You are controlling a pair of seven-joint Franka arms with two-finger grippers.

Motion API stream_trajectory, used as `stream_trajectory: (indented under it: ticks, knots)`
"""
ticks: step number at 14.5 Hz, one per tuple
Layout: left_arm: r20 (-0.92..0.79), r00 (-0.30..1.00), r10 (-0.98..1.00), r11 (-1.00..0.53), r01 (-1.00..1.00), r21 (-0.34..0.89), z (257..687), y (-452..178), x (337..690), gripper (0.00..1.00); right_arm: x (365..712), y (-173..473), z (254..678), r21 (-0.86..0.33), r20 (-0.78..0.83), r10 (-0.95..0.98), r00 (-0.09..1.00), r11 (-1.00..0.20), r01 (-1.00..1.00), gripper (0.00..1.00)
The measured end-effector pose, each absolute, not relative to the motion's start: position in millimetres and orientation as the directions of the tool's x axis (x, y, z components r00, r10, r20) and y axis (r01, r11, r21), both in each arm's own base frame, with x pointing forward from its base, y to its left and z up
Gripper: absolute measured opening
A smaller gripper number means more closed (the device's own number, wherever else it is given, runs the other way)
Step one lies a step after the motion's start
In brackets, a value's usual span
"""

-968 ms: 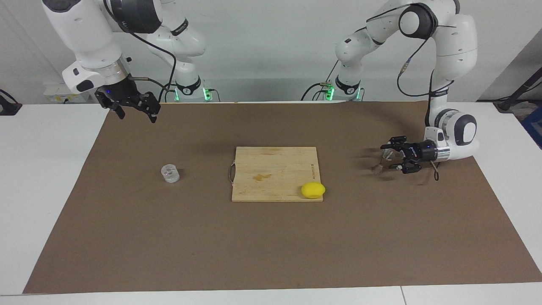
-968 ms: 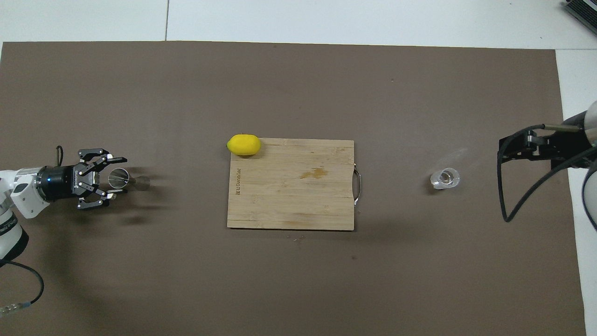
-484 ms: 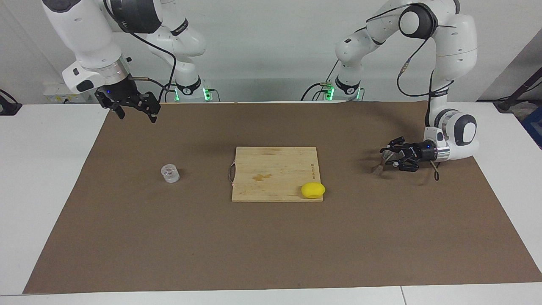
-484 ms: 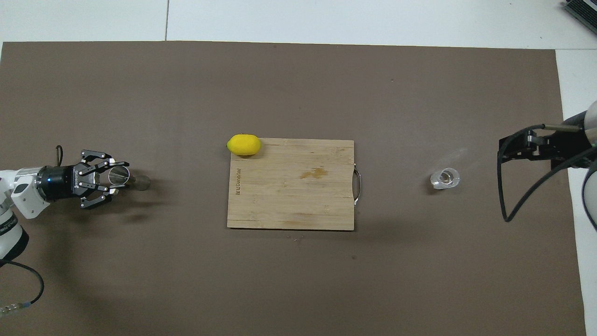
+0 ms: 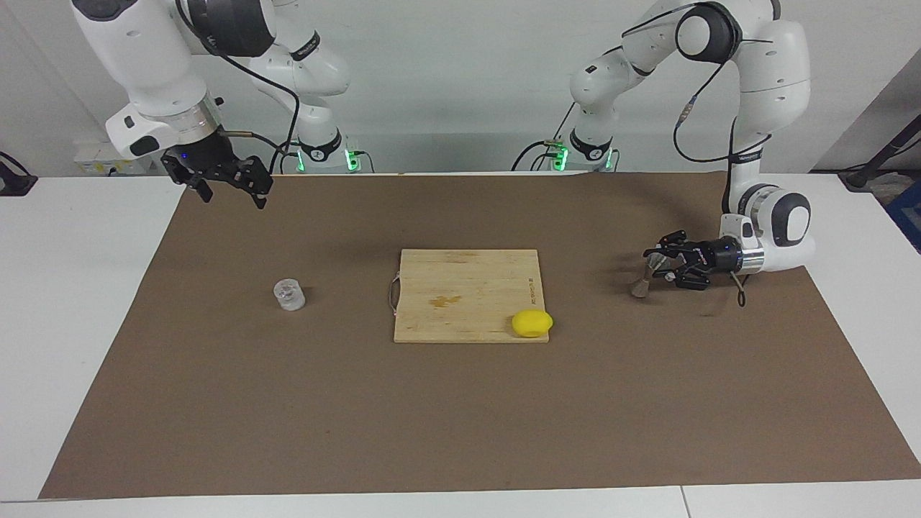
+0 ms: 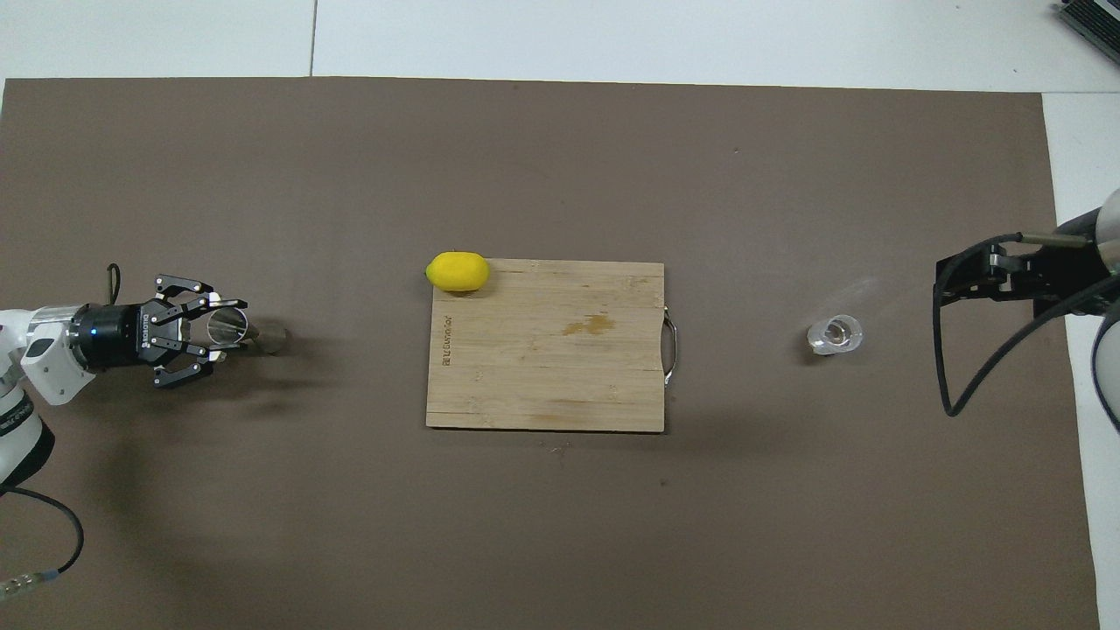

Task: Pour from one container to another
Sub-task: 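Close the left gripper on the metal cup, then lift the metal cup with the left gripper and carry it over the board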

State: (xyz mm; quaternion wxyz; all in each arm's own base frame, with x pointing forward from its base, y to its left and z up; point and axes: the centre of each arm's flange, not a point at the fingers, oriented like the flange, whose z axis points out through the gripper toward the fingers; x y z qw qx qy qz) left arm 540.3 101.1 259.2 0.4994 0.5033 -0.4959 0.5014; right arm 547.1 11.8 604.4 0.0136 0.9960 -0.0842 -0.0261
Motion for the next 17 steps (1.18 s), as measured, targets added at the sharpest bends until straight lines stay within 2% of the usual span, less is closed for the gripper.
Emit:
stream_trajectory:
  ticks: [5, 9, 14, 17]
  knots:
    - [0.998, -0.061, 0.009, 0.070, -0.996, -0.062, 305.2, 31.3, 556.6, 0.51, 547.1, 11.8, 604.4, 0.031, -0.050, -0.168, 0.984, -0.985, -0.167, 1.00]
    - [1.000, -0.021, 0.008, 0.078, -0.997, -0.021, 318.6, -35.6, 551.9, 0.51, 547.1, 11.8, 604.4, 0.031, -0.050, -0.168, 0.984, -0.985, -0.167, 1.00]
    - [1.000, 0.016, 0.003, 0.047, -0.999, 0.016, 327.1, -141.5, 540.7, 0.51, 547.1, 11.8, 604.4, 0.031, -0.050, -0.168, 0.984, -0.985, -0.167, 1.00]
    - [0.999, 0.031, 0.039, -0.041, -0.999, 0.032, 324.5, -209.7, 534.1, 0.51, 547.1, 11.8, 604.4, 0.031, -0.050, -0.168, 0.984, -0.985, -0.167, 1.00]
